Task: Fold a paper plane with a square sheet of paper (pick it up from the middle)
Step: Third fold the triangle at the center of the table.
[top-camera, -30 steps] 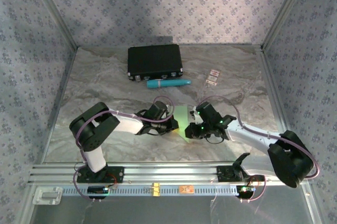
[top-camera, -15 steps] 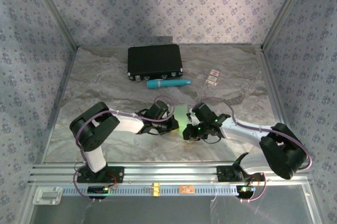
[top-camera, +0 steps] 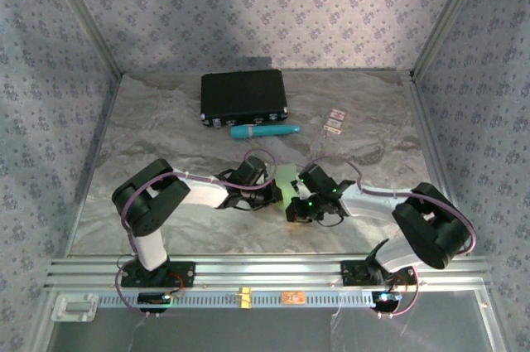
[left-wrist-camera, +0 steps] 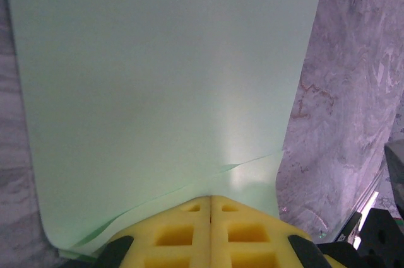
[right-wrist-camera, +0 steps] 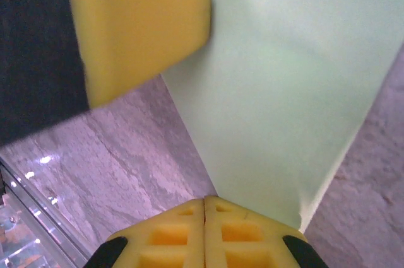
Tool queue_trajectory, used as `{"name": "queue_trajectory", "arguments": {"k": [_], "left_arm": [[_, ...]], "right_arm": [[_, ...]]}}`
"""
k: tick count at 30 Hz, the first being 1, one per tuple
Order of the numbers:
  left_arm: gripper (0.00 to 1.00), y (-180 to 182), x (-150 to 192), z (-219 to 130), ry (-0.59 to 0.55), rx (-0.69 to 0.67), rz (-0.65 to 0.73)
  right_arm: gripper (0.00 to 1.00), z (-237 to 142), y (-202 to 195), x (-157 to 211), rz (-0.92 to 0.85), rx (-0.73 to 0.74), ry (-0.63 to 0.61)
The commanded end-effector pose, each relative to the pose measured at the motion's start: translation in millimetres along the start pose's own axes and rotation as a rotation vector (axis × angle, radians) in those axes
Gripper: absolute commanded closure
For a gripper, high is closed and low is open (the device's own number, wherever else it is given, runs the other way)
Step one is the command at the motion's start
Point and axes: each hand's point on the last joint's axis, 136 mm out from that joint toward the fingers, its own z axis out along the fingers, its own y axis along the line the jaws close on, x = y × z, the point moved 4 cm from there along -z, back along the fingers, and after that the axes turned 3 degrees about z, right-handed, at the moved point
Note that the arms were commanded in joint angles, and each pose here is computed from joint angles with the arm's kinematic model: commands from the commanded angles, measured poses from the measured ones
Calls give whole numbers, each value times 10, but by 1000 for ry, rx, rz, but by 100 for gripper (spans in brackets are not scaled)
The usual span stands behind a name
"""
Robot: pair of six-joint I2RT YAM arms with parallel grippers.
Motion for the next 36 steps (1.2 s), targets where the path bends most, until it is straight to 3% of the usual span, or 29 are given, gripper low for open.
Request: {"name": "queue_trajectory", "arguments": {"k": [1, 7, 15, 27, 36], "left_arm": [[100, 588, 178, 29, 39, -214, -59], [100, 581, 161, 20, 32, -197, -59], [100, 560, 158, 26, 35, -186, -51], [100, 539, 152, 24, 32, -176, -52], [100, 540, 162, 12, 34, -173, -50]], "right_arm": [[93, -6, -234, 300, 59, 44, 52], [92, -218, -224, 386, 66, -12, 2], [90, -512, -21, 142, 33, -70, -122], [90, -406, 159, -172, 15, -115, -97], [90, -386, 76, -174, -5, -43, -62]]}}
